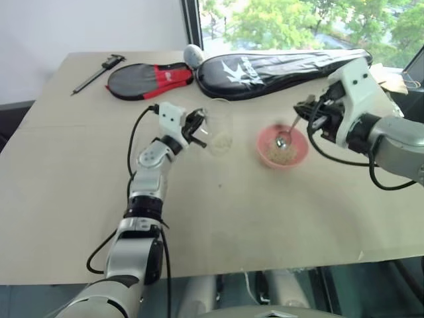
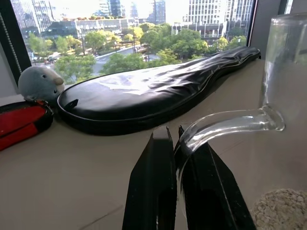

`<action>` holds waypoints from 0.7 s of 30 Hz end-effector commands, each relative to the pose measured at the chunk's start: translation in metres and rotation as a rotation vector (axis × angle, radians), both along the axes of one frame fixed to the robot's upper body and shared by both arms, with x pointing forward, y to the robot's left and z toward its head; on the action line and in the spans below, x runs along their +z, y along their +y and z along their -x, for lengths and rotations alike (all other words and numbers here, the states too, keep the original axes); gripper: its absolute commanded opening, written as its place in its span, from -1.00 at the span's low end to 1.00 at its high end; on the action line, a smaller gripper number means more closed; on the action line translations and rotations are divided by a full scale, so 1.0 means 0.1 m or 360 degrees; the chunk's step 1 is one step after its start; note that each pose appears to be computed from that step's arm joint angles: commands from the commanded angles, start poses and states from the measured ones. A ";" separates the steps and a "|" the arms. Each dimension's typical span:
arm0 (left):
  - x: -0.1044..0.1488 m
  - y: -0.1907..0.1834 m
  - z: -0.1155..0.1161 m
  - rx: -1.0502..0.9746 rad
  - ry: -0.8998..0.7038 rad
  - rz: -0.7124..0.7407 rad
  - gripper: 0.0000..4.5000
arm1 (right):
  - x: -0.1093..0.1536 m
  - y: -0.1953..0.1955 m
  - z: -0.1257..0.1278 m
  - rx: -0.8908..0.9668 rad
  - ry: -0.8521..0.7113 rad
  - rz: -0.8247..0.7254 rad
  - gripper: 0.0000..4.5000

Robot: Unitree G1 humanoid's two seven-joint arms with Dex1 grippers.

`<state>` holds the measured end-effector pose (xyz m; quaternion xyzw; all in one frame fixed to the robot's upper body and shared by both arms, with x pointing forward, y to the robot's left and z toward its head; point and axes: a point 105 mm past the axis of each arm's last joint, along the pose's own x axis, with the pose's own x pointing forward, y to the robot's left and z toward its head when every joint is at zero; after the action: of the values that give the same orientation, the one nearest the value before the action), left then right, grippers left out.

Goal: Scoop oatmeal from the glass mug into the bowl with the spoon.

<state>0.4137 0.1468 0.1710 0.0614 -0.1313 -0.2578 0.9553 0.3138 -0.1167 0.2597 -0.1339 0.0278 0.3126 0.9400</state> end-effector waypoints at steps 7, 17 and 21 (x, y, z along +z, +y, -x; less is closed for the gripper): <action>0.13 -0.10 0.14 -0.0047 -0.0162 -0.0064 -0.97 | 0.57 -0.09 -0.12 -0.0053 -0.0037 -0.0695 -1.00; 0.00 -0.22 0.14 -0.0071 -0.0155 -0.0079 -0.97 | 0.66 0.47 -0.09 0.0227 0.0205 -0.0969 -1.00; 0.01 -0.24 0.14 -0.0081 -0.0168 -0.0050 -0.97 | 0.34 0.57 -0.16 0.0160 0.0230 -0.0706 -1.00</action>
<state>0.4002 0.1246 0.1587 0.0864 -0.1495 -0.2807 0.9441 0.3311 -0.0598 0.2963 0.1347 0.0284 0.3698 0.9189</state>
